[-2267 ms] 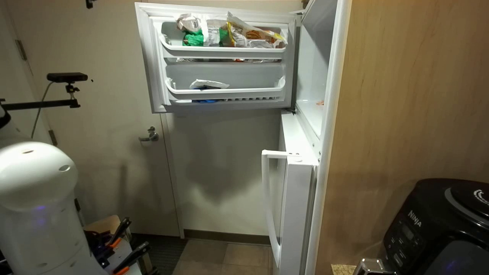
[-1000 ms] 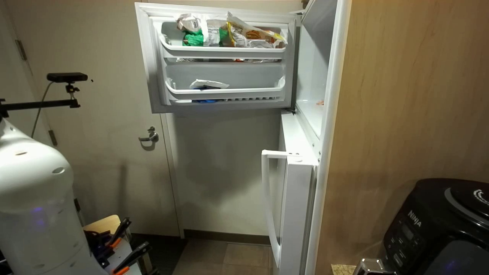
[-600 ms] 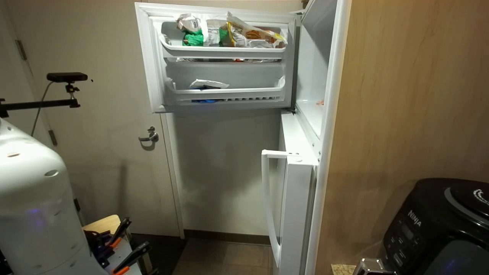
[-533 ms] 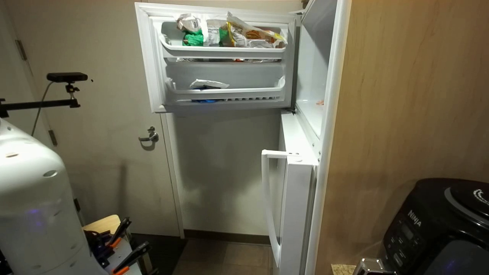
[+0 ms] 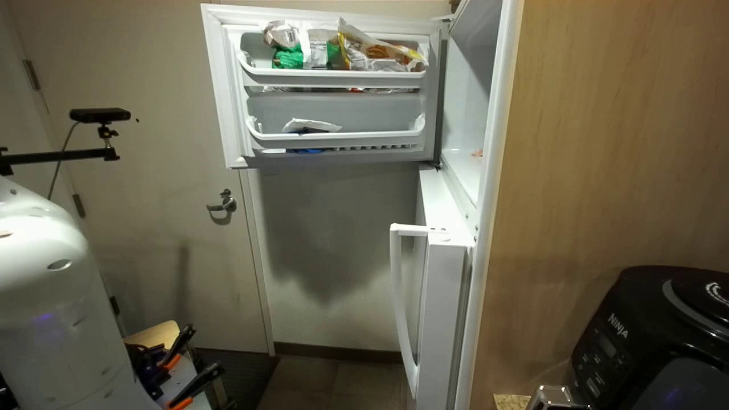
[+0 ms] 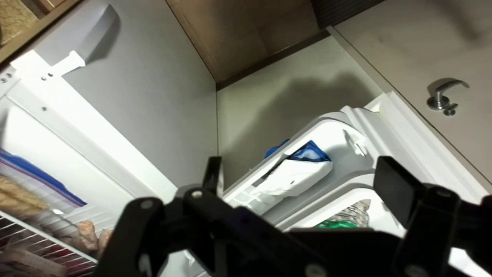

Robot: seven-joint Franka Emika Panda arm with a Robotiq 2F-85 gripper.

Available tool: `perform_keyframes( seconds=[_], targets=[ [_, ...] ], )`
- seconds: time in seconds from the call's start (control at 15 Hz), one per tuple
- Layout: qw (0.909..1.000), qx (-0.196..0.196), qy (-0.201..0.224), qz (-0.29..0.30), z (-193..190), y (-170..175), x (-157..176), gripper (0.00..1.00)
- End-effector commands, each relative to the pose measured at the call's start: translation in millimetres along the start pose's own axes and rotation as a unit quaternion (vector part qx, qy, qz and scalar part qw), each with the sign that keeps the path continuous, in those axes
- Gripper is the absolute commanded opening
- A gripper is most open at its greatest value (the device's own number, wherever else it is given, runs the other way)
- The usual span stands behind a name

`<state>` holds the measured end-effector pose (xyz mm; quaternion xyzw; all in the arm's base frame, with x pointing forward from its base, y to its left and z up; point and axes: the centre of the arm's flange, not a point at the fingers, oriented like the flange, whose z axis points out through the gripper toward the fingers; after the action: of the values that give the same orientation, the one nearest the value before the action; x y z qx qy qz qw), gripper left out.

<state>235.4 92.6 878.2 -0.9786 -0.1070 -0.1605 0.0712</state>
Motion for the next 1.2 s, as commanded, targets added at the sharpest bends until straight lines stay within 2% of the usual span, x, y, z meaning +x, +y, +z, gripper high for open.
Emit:
perform_keyframes(
  seconds=[0.0, 0.27, 0.53, 0.6, 0.67, 1.13],
  targets=[
    [0.9987, -0.043, -0.014, -0.024, 11.3, 36.2, -7.4, 1.0],
    [0.9953, -0.073, -0.021, -0.061, 23.4, 61.2, -4.5, 1.0],
    [0.9912, -0.087, -0.035, -0.094, 44.2, 80.5, -5.3, 1.0],
    [0.9916, -0.084, -0.042, -0.088, 47.7, 81.0, -7.2, 1.0],
    [0.9937, -0.074, -0.043, -0.072, 32.0, 72.4, 4.3, 1.0],
    [0.9937, -0.074, -0.042, -0.072, 30.9, 72.4, 4.0, 1.0]
  ],
)
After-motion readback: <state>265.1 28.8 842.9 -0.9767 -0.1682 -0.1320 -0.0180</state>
